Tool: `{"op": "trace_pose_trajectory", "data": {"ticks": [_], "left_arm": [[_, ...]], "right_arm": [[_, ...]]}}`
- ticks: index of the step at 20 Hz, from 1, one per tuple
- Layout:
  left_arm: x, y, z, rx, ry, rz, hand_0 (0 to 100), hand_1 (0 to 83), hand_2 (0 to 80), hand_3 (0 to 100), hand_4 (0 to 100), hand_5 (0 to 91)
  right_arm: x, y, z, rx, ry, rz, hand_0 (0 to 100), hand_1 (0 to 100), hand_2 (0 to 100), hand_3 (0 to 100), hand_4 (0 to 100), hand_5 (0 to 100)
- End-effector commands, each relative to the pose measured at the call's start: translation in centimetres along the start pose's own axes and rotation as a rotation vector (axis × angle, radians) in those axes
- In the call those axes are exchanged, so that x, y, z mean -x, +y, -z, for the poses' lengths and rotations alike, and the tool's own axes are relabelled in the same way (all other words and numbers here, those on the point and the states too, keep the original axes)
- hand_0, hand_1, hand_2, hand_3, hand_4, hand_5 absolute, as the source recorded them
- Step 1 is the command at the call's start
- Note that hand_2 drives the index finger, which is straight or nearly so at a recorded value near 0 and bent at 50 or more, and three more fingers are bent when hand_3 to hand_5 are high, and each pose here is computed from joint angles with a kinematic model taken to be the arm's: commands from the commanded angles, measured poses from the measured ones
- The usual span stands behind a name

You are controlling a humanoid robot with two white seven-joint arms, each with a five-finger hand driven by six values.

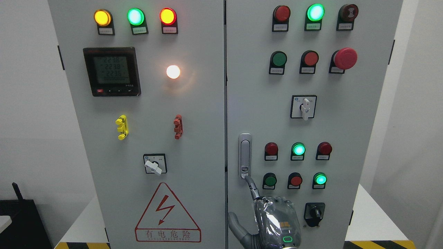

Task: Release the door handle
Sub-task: 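Raise the right hand up toward the silver latch handle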

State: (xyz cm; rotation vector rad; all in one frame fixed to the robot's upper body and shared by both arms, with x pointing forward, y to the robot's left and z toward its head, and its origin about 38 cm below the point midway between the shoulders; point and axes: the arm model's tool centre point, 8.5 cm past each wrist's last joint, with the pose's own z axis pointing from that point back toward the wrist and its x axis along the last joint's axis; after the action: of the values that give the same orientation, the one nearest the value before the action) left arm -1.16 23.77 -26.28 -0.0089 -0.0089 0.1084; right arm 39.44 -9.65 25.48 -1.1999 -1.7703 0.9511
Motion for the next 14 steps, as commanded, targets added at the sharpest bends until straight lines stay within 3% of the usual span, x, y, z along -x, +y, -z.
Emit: {"op": "trace_pose_trajectory", "data": {"ticks": [1,14], "left_arm": [[-1.67,-0.2,0.02,0.002,-0.026,-0.014,12,38.9,0.0,0,0,0.0],[-1.67,-0.2,0.02,0.002,-0.026,-0.014,12,38.9,0.0,0,0,0.0]], "right_arm": [[-0.17,0.39,0.46,-0.01,-0.004,-0.005,36,16,0,87,86,100],[0.23,1.1,0.26,-0.033,0.017,-0.006,37,16,0,87,86,100]]}}
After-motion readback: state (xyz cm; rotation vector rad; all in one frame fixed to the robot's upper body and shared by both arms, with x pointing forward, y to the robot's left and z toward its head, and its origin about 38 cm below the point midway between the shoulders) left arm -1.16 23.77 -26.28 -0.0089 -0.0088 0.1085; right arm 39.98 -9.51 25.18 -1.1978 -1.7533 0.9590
